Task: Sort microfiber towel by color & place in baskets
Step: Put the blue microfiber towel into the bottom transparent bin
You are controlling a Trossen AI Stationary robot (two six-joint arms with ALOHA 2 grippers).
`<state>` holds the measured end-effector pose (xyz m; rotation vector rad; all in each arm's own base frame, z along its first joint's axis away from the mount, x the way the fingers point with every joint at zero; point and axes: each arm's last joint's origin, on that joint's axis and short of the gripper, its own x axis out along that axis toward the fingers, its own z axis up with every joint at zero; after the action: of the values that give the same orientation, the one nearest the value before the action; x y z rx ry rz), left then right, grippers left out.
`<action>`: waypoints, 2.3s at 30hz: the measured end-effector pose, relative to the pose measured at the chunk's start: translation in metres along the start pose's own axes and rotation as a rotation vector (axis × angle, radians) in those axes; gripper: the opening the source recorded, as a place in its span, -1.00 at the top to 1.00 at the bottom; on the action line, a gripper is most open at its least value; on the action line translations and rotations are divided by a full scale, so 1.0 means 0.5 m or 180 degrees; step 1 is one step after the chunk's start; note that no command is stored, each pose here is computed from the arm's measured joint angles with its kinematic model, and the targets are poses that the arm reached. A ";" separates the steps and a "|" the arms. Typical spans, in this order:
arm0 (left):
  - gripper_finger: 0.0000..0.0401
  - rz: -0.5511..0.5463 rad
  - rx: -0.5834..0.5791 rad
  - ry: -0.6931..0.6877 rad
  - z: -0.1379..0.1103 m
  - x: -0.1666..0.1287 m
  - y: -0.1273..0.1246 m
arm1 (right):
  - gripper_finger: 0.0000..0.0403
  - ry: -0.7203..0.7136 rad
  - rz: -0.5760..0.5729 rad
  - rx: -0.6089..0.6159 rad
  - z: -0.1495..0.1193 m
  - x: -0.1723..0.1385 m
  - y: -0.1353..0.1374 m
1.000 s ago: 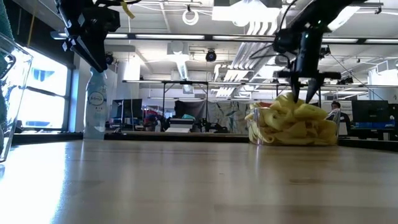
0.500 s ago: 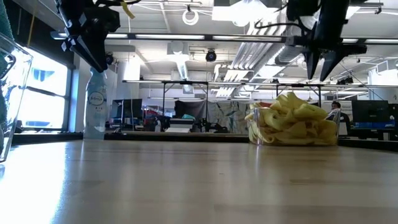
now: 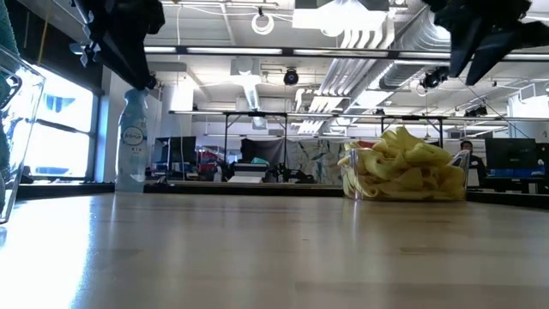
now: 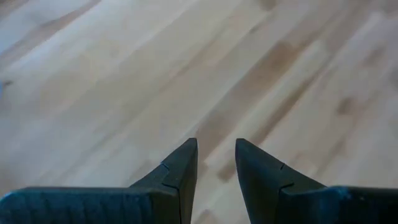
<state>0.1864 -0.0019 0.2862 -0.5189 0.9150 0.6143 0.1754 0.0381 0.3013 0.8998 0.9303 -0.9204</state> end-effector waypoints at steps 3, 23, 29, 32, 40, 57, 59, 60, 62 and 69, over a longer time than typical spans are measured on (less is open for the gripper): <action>0.51 -0.0224 0.0005 -0.0108 -0.006 -0.005 -0.025 | 0.35 0.0069 0.0063 -0.0299 -0.038 -0.004 0.010; 0.51 -0.0637 -0.0173 -0.0058 -0.028 0.025 -0.272 | 0.35 0.0592 0.0219 -0.2602 -0.293 0.018 0.046; 0.51 -0.0553 -0.0162 -0.0014 -0.022 0.045 -0.358 | 0.35 0.0648 0.0416 -0.2861 -0.338 -0.001 0.027; 0.51 -0.0552 -0.0155 0.0008 -0.025 0.059 -0.393 | 0.35 0.0654 0.0403 -0.3007 -0.360 -0.001 0.017; 0.51 -0.0564 -0.0315 0.0097 -0.054 0.082 -0.450 | 0.35 0.0767 0.0553 -0.3420 -0.447 0.030 0.022; 0.51 -0.0638 -0.0417 0.0192 -0.099 0.065 -0.469 | 0.35 0.0903 0.0136 -0.3665 -0.563 0.151 0.021; 0.51 -0.0637 -0.0418 0.0192 -0.099 0.065 -0.469 | 0.35 0.0850 0.0149 -0.3637 -0.561 0.150 0.022; 0.51 -0.0637 -0.0412 0.0190 -0.099 0.065 -0.469 | 0.35 0.0782 0.0165 -0.3634 -0.561 0.151 0.022; 0.51 -0.0639 -0.0374 0.0187 -0.099 0.065 -0.469 | 0.35 0.0661 0.0192 -0.3630 -0.560 0.153 0.024; 0.51 -0.0635 -0.0150 0.0159 -0.098 0.066 -0.468 | 0.37 0.0516 0.0249 -0.3496 -0.558 0.178 0.046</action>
<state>0.3338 -0.1924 0.2687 -0.6617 0.8849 0.4443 0.1539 0.2785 0.1342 0.0539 1.3118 -0.1639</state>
